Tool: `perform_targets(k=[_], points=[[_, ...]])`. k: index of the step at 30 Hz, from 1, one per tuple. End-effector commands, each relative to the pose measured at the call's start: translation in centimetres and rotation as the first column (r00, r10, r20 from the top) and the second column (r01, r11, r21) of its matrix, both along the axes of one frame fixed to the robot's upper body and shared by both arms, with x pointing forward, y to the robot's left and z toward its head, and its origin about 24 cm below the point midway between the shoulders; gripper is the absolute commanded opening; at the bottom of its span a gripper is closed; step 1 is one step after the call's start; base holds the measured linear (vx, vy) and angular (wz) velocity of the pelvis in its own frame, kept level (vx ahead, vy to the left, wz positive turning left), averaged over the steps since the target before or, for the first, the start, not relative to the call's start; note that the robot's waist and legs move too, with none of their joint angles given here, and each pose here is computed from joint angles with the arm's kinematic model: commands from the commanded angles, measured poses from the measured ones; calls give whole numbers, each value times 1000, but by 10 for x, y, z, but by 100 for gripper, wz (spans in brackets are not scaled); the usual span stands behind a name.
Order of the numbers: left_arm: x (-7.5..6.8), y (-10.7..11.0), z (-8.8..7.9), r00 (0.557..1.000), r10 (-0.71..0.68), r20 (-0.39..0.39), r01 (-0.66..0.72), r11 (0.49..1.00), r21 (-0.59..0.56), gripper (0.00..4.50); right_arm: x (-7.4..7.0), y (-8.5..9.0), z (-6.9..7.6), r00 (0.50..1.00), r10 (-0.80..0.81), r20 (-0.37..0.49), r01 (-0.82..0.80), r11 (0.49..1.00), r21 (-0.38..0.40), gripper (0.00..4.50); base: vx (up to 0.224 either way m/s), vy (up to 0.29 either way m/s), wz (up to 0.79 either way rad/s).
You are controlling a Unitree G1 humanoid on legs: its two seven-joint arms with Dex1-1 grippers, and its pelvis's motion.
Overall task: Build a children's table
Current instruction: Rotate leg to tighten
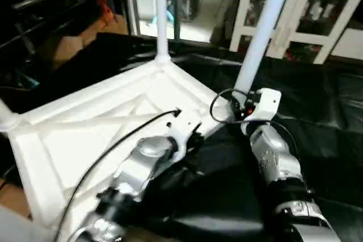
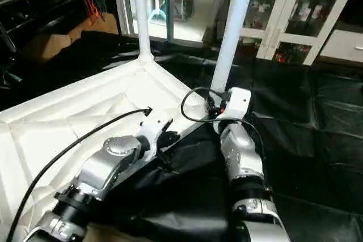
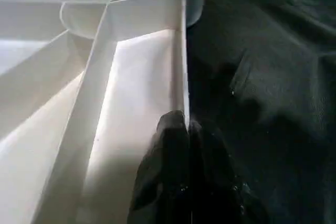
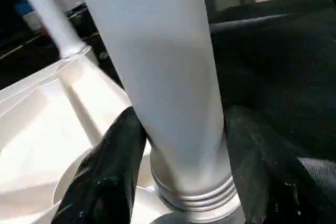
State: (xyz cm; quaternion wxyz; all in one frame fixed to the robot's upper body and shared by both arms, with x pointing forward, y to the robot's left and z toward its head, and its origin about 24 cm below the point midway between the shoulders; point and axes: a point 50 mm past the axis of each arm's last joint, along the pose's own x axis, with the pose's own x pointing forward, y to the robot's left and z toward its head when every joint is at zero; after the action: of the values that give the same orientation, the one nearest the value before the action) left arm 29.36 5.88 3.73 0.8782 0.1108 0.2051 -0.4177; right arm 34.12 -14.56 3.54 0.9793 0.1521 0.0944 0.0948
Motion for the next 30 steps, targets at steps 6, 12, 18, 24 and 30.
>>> perform_targets(k=[6, 12, 18, 24, 30], points=[[-33, 62, -18, 952, -297, -71, 302, 950, 82, 0, -16, -35, 11, 902, 427, 66, -418, 901, -115, 278, 17, -7, -1], [-36, 94, -6, 953, -288, -96, 295, 953, 66, 0, -31, -56, 12, 781, 625, -26, -604, 742, -291, 308, 0, 0, 0], [-28, 101, 0, 963, -262, -62, 266, 962, 66, 0, -31, -55, 23, 756, 653, 47, -630, 745, -221, 283, 0, 0, 0], [-32, 98, 0, 956, -284, -71, 288, 957, 47, 0, -32, -47, 18, 743, 666, 61, -652, 742, -157, 243, 0, 0, 0], [-32, 98, 0, 955, -287, -76, 291, 956, 44, 0, -35, -44, 12, 769, 637, 58, -631, 771, -87, 209, 0, 0, 0]])
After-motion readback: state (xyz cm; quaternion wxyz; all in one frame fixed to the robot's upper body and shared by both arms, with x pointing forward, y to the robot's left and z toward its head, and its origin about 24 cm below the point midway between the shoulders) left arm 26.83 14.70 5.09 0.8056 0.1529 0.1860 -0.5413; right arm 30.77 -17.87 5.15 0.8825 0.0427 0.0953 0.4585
